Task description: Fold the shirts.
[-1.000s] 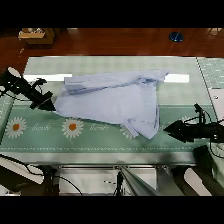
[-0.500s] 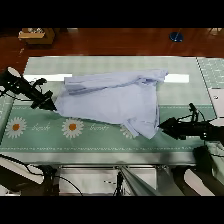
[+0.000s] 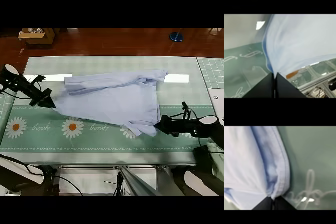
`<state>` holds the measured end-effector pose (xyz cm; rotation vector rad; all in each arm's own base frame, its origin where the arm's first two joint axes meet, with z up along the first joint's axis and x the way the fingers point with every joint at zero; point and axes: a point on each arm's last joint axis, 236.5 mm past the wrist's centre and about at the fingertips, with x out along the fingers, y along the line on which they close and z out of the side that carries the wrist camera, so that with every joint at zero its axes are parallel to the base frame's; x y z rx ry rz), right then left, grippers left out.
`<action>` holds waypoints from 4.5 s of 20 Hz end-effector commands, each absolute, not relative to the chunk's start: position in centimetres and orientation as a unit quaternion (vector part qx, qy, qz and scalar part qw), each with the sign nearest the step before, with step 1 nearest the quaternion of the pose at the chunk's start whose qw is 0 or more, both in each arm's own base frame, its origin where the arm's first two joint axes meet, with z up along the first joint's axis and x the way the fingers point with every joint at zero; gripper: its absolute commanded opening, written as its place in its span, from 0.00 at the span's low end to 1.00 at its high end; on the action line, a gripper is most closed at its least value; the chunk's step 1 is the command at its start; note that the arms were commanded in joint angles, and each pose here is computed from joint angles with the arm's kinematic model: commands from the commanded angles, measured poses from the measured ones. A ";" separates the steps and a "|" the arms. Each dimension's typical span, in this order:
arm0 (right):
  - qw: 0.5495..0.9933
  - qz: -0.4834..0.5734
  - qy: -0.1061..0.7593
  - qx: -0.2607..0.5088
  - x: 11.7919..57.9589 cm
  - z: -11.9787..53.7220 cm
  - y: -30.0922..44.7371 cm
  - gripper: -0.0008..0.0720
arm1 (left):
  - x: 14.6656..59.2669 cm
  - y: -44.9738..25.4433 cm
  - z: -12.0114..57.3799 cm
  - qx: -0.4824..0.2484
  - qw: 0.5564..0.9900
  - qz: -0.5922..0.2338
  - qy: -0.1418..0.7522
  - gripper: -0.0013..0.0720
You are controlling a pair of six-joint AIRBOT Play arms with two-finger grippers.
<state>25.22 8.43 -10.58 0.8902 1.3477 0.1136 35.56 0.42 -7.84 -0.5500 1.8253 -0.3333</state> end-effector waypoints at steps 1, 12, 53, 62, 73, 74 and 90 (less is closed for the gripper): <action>0.715 0.082 0.562 0.407 26.2 -6.3 8.1 0.05 | 38.4 0.7 -4.2 -0.218 0.610 -0.162 0.745 0.05; 0.964 0.148 0.129 0.182 30.0 37.8 4.8 0.05 | 39.5 -6.6 39.0 -0.122 0.922 -0.282 0.235 0.05; 0.858 0.090 0.504 0.049 53.0 12.0 1.6 0.05 | 47.3 -0.2 11.5 -0.121 0.825 -0.158 0.529 0.05; 0.723 0.106 0.678 0.077 48.0 -1.6 2.5 0.05 | 48.2 -2.9 -0.7 -0.137 0.739 -0.187 0.633 0.05; 0.680 0.060 0.725 0.097 40.1 3.6 -5.7 0.55 | 40.6 6.5 1.5 -0.213 0.654 -0.115 0.717 0.73; 0.675 0.050 0.726 0.121 38.5 3.1 -6.7 0.55 | 39.2 7.1 1.4 -0.230 0.644 -0.111 0.721 0.73; 0.694 0.110 0.631 0.329 29.6 -2.0 -2.2 0.63 | 27.1 -0.2 -8.0 -0.395 0.564 -0.105 0.718 0.87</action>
